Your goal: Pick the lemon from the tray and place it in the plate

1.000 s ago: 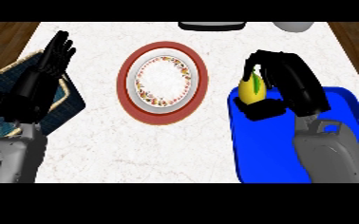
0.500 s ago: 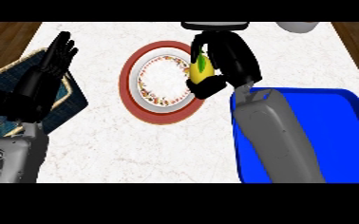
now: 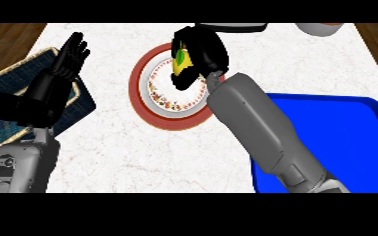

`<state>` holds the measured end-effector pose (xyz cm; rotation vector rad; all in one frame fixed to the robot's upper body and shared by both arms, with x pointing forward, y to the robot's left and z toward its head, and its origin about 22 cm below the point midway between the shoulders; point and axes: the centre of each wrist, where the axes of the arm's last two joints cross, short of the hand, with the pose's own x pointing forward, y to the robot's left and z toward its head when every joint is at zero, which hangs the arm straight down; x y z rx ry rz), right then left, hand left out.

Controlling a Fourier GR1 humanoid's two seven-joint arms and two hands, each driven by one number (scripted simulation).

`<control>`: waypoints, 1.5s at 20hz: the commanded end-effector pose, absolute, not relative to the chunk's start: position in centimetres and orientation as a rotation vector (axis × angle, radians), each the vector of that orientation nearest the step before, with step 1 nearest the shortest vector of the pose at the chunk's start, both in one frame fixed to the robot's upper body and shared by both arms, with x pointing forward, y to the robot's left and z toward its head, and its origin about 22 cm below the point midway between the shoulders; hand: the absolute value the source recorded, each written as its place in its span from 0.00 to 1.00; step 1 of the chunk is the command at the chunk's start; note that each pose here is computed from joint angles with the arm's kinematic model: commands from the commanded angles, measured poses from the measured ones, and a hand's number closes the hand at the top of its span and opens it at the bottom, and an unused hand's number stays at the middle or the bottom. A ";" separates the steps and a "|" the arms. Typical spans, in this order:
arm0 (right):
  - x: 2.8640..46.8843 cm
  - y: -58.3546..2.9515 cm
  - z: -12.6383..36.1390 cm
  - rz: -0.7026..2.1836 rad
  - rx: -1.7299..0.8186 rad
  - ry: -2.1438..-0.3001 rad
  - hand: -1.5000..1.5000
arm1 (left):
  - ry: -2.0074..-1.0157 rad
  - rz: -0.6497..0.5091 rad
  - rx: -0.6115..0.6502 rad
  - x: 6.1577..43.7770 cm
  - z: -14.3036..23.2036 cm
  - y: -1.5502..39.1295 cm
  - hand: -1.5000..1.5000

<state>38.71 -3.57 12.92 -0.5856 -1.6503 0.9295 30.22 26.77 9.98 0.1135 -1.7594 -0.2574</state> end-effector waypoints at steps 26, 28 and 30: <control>41.4 -3.6 10.1 0.360 -0.217 -1.732 0.00 | -1.774 -0.280 0.078 32.2 11.2 26.3 0.50; 40.9 -5.1 7.3 0.300 -0.220 -1.717 0.00 | -1.769 -0.266 0.085 31.6 8.7 24.7 0.50; 42.8 -5.4 9.6 0.268 -0.202 -1.723 0.00 | -1.764 -0.277 0.104 31.1 10.1 26.9 0.50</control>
